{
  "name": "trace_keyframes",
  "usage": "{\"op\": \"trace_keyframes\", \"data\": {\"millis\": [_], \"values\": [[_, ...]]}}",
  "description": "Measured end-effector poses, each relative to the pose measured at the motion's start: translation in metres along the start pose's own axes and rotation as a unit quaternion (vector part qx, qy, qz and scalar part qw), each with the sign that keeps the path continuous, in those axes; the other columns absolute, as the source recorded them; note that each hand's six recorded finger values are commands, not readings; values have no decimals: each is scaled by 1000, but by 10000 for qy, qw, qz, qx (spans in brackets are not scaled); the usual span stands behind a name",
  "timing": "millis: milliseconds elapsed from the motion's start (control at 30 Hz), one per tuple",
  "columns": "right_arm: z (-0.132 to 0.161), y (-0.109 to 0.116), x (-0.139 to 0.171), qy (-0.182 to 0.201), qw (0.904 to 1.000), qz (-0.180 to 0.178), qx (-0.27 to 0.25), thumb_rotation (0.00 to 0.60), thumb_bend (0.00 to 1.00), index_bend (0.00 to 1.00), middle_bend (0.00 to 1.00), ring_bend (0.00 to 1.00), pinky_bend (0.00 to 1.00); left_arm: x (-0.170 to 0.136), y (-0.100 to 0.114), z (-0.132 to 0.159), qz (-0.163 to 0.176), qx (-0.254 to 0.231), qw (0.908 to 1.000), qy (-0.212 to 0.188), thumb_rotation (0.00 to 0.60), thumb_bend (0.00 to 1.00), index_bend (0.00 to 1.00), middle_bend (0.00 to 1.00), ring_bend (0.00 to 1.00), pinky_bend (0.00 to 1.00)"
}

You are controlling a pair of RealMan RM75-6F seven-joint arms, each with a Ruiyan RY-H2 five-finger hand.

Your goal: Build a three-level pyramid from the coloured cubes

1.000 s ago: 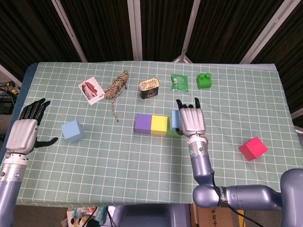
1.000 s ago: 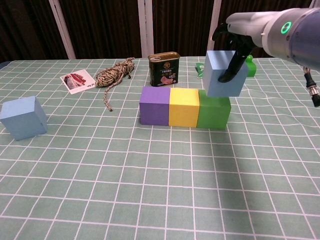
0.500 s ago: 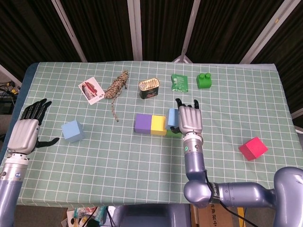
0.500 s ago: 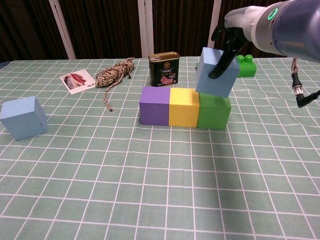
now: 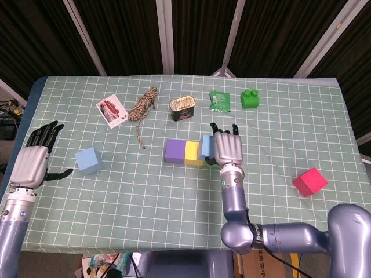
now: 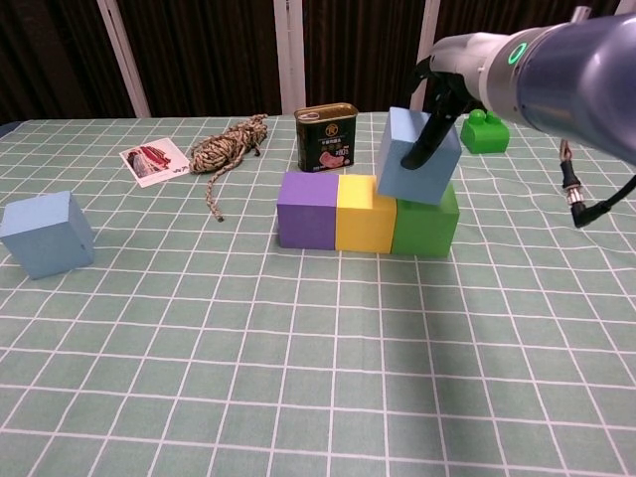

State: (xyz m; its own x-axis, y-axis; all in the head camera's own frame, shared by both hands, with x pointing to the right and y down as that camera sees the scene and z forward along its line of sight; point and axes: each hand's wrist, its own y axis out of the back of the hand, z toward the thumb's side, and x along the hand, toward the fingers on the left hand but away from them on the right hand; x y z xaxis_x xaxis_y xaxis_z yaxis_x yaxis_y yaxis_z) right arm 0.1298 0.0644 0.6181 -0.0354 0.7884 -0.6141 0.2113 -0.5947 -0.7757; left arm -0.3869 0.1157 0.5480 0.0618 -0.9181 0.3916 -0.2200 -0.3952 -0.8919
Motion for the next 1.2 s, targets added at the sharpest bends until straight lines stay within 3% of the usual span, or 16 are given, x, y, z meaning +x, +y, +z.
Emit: {"op": "trace_keyframes", "data": {"millis": [1200], "values": [[14, -8, -12, 64, 9998, 6, 186, 600, 228, 160, 528, 361, 0, 0, -1, -2, -56, -59, 10000, 30, 600, 81, 0, 0, 0, 59]]}}
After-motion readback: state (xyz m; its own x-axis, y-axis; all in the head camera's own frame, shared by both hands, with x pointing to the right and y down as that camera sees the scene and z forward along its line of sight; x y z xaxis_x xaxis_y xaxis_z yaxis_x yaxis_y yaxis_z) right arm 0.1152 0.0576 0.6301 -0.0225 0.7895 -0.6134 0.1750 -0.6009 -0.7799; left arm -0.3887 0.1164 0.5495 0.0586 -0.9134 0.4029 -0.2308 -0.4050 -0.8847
